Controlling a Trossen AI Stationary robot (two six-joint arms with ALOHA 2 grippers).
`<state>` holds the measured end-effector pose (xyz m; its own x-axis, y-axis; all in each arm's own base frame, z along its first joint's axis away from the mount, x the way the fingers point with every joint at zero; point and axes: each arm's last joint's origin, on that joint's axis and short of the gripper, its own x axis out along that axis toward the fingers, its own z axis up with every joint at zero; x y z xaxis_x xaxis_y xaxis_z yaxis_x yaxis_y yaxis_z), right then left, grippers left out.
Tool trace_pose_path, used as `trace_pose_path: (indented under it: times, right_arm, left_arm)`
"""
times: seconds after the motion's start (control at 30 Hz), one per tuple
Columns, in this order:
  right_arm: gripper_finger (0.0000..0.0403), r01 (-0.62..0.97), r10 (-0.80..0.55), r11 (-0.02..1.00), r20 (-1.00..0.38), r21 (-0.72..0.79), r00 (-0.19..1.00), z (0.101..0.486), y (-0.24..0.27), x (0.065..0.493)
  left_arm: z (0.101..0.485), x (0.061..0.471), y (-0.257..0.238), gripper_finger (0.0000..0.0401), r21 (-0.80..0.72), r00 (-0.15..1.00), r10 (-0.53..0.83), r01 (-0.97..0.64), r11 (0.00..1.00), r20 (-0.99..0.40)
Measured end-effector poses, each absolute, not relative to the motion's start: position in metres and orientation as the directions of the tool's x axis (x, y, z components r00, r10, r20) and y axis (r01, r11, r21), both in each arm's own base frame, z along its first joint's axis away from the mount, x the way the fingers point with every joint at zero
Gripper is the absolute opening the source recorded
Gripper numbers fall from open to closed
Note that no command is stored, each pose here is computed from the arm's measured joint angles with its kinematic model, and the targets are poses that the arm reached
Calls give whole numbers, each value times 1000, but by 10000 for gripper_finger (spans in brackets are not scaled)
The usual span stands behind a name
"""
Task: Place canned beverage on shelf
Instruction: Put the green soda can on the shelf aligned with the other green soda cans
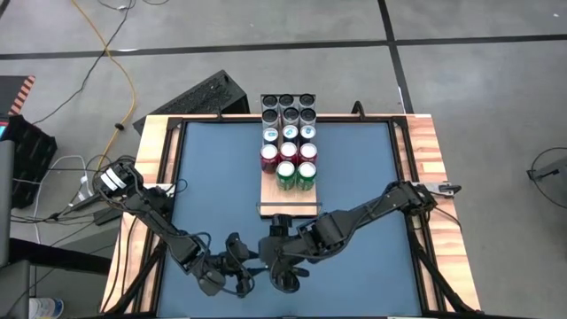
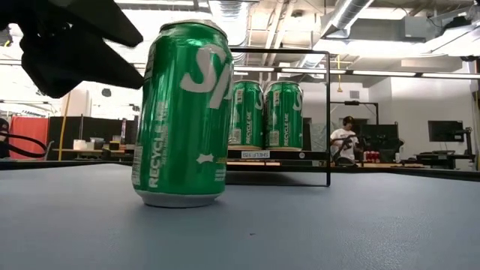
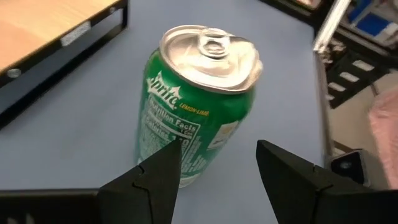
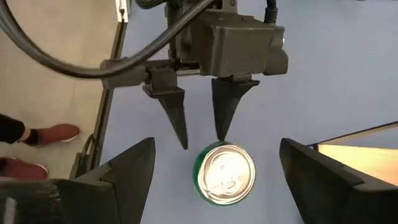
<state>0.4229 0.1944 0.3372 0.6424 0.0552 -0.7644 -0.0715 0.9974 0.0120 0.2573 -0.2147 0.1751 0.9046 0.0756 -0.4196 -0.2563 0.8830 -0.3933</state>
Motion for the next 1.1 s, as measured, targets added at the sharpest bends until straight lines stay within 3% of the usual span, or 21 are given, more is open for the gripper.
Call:
trace_pose_path:
  times: [0.23,0.57,1.1]
  right_arm:
    - [354,-96,77,995,-769,20,635,337,195,423]
    - [363,-129,80,992,-850,14,521,289,198,442]
    - [363,-168,117,985,-887,45,447,268,175,456]
  left_arm:
    - [177,256,-219,194,-396,911,39,-216,893,-411]
    - [177,244,-231,194,-418,891,-77,-132,899,-447]
    - [177,226,-244,194,-440,897,-49,-168,882,-440]
